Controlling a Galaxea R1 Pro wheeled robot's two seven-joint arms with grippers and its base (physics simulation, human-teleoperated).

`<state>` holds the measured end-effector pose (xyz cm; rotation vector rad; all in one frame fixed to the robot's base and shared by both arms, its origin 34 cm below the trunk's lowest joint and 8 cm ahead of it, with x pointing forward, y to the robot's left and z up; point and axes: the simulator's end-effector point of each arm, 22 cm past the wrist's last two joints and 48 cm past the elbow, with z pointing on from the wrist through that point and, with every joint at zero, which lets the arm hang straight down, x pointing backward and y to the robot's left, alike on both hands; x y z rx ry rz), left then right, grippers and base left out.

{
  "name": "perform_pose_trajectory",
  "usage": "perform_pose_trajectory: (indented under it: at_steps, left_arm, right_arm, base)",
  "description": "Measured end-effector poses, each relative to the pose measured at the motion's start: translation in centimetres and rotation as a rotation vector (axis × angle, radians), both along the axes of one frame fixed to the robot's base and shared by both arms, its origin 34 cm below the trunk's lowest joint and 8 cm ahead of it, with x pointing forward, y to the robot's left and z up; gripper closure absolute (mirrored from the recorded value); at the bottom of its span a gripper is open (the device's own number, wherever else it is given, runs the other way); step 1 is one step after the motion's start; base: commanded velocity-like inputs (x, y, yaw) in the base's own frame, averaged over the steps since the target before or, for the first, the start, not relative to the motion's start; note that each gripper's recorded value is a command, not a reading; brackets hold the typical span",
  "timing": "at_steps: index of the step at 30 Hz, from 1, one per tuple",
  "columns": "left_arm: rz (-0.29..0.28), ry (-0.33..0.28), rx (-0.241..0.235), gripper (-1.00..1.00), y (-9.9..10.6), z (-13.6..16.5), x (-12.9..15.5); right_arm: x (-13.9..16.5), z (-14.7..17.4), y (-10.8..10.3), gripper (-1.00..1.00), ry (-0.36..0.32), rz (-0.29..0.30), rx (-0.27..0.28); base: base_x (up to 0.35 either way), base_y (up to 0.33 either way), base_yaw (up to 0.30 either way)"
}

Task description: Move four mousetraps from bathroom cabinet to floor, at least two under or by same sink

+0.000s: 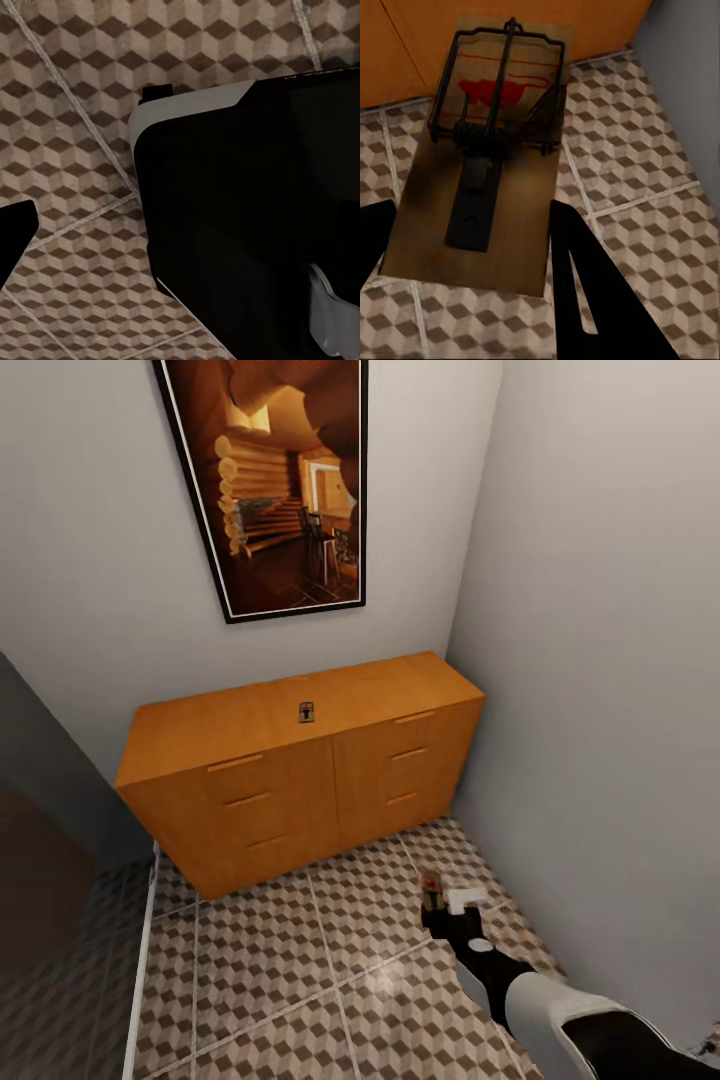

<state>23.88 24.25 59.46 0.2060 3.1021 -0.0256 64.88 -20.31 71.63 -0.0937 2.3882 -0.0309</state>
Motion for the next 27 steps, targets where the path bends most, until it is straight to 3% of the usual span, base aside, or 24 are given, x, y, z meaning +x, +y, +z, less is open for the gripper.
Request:
perform_pose_trajectory:
  at_steps: [7, 14, 18, 23, 27]
  left_arm:
    - [0.000, -0.010, 0.004, -1.00, 0.4, 0.0, 0.2]
    - [0.001, -0.029, 0.008, -1.00, 0.7, 0.0, 0.7]
    - [0.000, -0.038, 0.008, -1.00, 0.5, 0.0, 1.0]
    - [0.004, -0.075, -0.006, -1.00, -0.5, 0.1, 2.9]
    - [0.007, -0.155, -0.036, -1.00, -2.2, 0.6, 7.9]
  right_arm:
    - [-12.1, -4.4, -1.1, 1.00, -0.013, 0.010, 0.030]
    - [-19.6, -4.6, -1.2, 1.00, -0.086, 0.014, 0.054]
    - [-25.5, -4.6, 0.2, 1.00, -0.094, 0.072, 0.087]
    - [-29.1, -3.9, 2.2, 1.00, -0.110, 0.149, 0.140]
    - [-30.3, -3.2, 3.1, 1.00, -0.137, 0.179, 0.170]
  base:
    - [0.000, 0.000, 0.000]
    - [0.000, 0.000, 0.000]
    - [0.000, 0.000, 0.000]
    - [0.000, 0.000, 0.000]
    - [0.000, 0.000, 0.000]
